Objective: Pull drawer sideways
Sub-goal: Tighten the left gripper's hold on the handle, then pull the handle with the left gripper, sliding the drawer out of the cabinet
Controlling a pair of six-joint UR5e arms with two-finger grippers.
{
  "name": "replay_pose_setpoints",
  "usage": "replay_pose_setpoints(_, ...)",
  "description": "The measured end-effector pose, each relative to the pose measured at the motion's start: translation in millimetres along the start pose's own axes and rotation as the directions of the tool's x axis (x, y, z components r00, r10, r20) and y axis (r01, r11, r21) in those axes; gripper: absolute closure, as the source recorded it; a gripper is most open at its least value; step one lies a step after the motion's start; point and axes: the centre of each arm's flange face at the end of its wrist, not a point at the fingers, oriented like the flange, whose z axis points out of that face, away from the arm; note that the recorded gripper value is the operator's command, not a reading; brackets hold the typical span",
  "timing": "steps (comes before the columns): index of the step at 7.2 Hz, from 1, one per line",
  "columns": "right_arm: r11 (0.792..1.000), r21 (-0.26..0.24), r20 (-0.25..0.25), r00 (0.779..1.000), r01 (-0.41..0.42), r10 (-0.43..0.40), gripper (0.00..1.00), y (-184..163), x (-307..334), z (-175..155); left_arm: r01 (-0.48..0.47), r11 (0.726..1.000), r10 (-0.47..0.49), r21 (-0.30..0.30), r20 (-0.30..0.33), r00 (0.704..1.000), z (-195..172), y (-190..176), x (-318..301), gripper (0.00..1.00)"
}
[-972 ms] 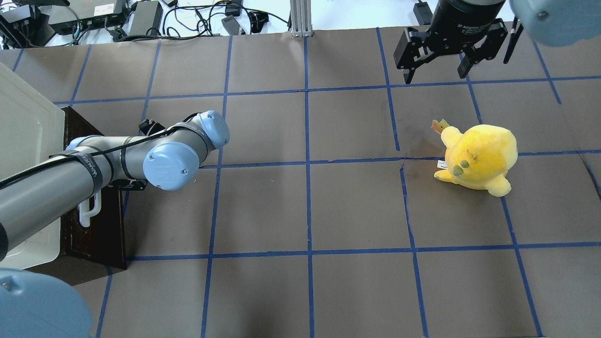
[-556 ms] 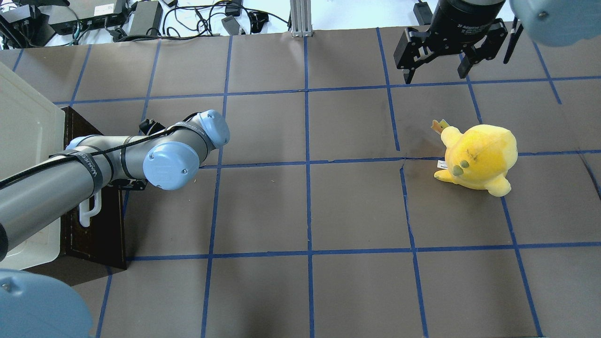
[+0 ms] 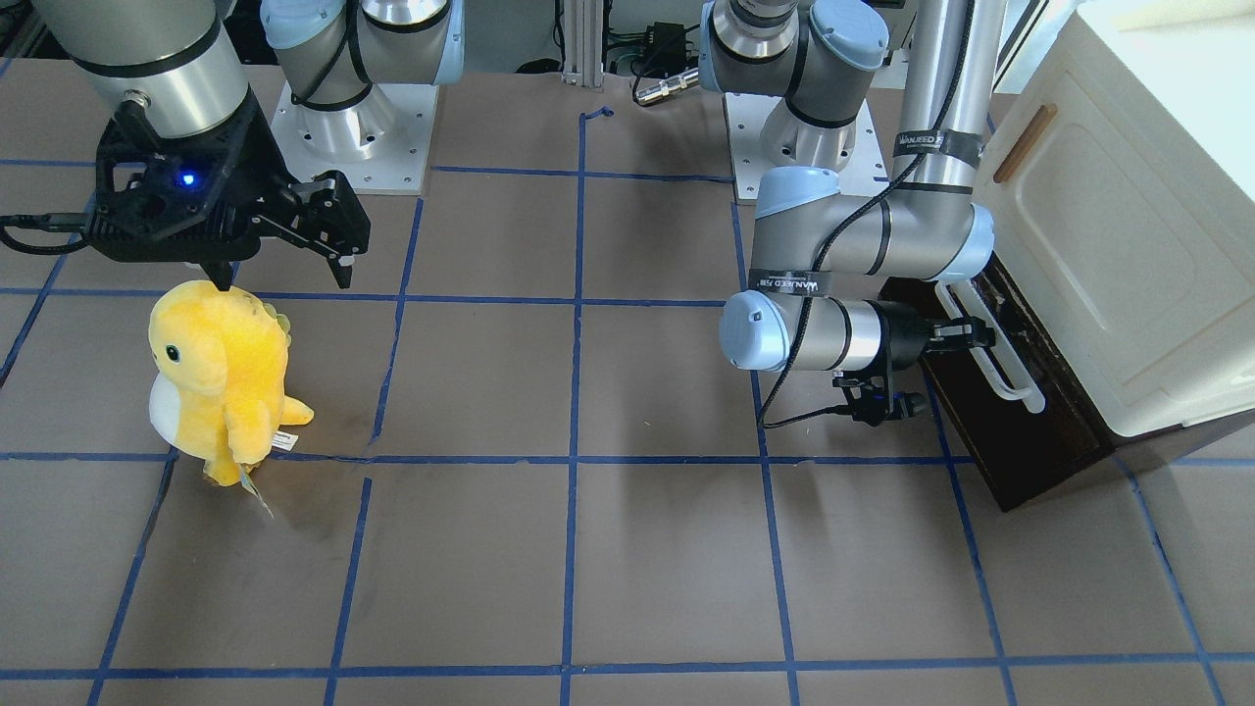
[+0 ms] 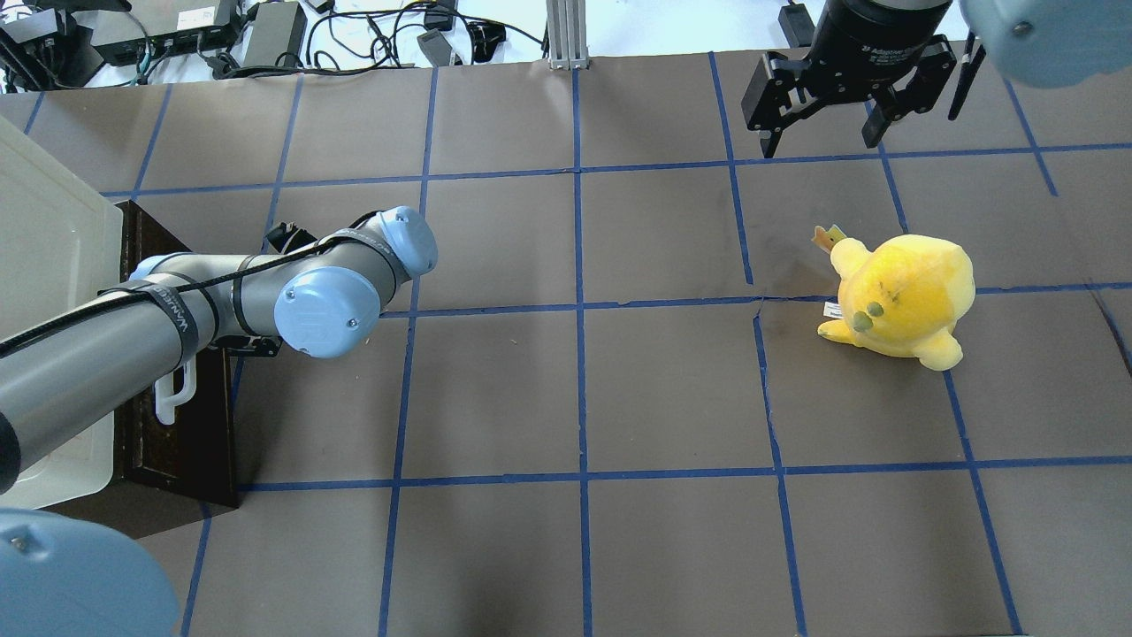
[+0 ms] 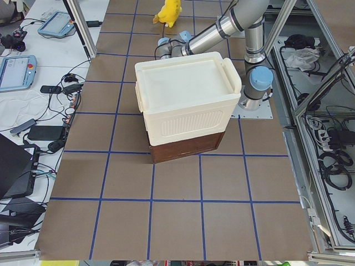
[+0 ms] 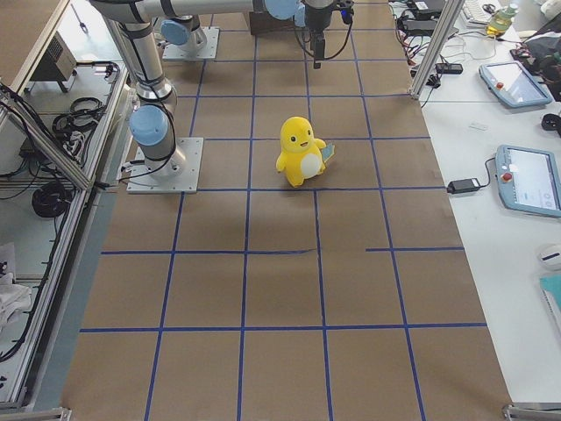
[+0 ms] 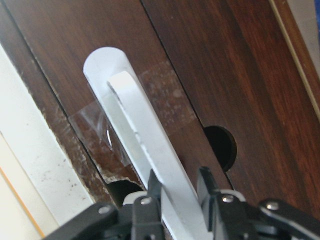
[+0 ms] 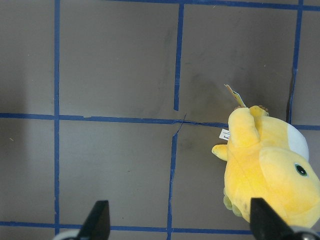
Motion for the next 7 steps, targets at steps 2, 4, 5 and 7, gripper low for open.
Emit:
replay_pose_setpoints(2, 1.000, -0.001, 0.000, 1.000, 0.000, 0.000, 0.00, 0, 0, 0, 0.002, 1.000, -0.002, 0.013, 0.005, 1.000, -6, -1, 2, 0.70)
replay_pose_setpoints(4, 1.000, 0.000, 0.000, 1.000, 0.000, 0.000, 0.00, 0, 0, 0, 0.007, 0.999, -0.007, 0.043, 0.005, 1.000, -23, -2, 2, 0.77)
replay_pose_setpoints(5, 1.000, 0.000, 0.000, 1.000, 0.000, 0.000, 0.00, 0, 0, 0, 0.012, 0.998, -0.012, 0.058, -0.002, 1.000, -32, -2, 2, 0.77)
replay_pose_setpoints(7, 1.000, 0.000, 0.000, 1.000, 0.000, 0.000, 0.00, 0, 0, 0, 0.015, 0.997, -0.014, 0.082, -0.004, 1.000, -46, -1, 4, 0.77)
